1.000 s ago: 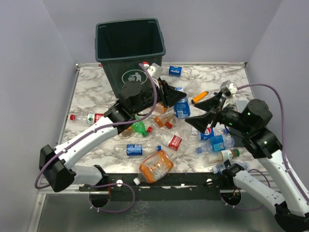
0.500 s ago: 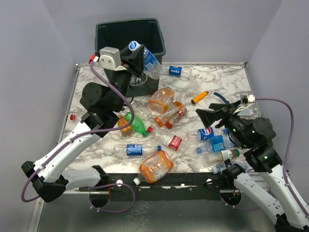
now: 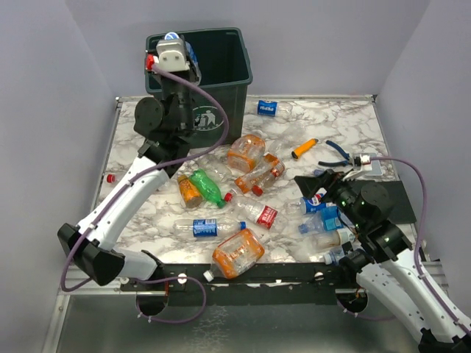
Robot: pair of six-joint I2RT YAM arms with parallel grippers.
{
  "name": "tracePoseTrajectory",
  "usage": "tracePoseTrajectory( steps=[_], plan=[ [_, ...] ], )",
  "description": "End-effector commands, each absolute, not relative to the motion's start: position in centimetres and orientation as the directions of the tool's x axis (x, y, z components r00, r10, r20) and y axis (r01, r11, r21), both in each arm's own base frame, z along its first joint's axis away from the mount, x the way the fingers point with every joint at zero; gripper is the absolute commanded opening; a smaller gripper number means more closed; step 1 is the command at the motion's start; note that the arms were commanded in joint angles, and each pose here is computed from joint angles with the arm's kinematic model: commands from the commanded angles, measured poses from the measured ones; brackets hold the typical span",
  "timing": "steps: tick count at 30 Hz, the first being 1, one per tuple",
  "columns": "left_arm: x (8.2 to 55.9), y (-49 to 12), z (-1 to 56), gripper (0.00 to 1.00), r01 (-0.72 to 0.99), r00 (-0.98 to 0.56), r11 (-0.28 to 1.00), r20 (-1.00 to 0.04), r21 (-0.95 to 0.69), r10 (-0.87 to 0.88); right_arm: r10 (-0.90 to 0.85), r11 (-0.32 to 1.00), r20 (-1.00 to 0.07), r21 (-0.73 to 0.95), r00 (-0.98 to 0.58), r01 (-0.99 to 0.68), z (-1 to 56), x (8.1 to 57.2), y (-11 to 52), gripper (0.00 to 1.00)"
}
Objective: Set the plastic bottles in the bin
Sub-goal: Place the plastic bottle in the trash bin.
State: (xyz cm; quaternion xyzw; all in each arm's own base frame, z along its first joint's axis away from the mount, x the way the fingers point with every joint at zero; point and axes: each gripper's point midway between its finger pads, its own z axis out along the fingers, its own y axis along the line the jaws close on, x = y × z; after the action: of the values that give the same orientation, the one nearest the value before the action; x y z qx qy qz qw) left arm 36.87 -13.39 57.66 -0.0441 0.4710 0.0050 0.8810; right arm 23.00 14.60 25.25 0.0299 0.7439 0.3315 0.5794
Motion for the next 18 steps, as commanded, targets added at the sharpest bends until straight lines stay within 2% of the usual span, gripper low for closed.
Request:
tracePoseTrajectory(
  steps=[1,6,11,14,18],
  plan=[
    [38.9,-9.1,60.1,0.00,-0.123,0.621,0.976,-0.781,-0.182,-0.067,0.420,0.777,-0.845,0.524,-0.332,-0.350,24.7,22.7,14.7,1.00],
    [41.7,-8.6,59.7,0.00,-0.127,0.642,0.973,-0.764,-0.190,-0.066,0.419,0.810,-0.857,0.502,-0.302,-0.303,24.3,22.8,13.4,1.00],
    [47.5,-8.4,53.0,0.00,-0.238,0.416,0.947,-0.904,-0.217,-0.103,0.417,0.834,-0.860,0.491,-0.295,-0.251,24.0,22.5,12.2,1.00],
    [49.7,-7.9,49.6,0.00,-0.263,0.319,0.939,-0.938,-0.222,-0.133,0.398,0.849,-0.866,0.472,-0.303,-0.235,23.9,22.2,11.7,1.00],
    [51.1,-8.4,48.2,0.00,-0.218,0.235,0.951,-0.957,-0.220,-0.168,0.391,0.856,-0.870,0.463,-0.300,-0.228,23.8,22.0,11.3,1.00]
  ],
)
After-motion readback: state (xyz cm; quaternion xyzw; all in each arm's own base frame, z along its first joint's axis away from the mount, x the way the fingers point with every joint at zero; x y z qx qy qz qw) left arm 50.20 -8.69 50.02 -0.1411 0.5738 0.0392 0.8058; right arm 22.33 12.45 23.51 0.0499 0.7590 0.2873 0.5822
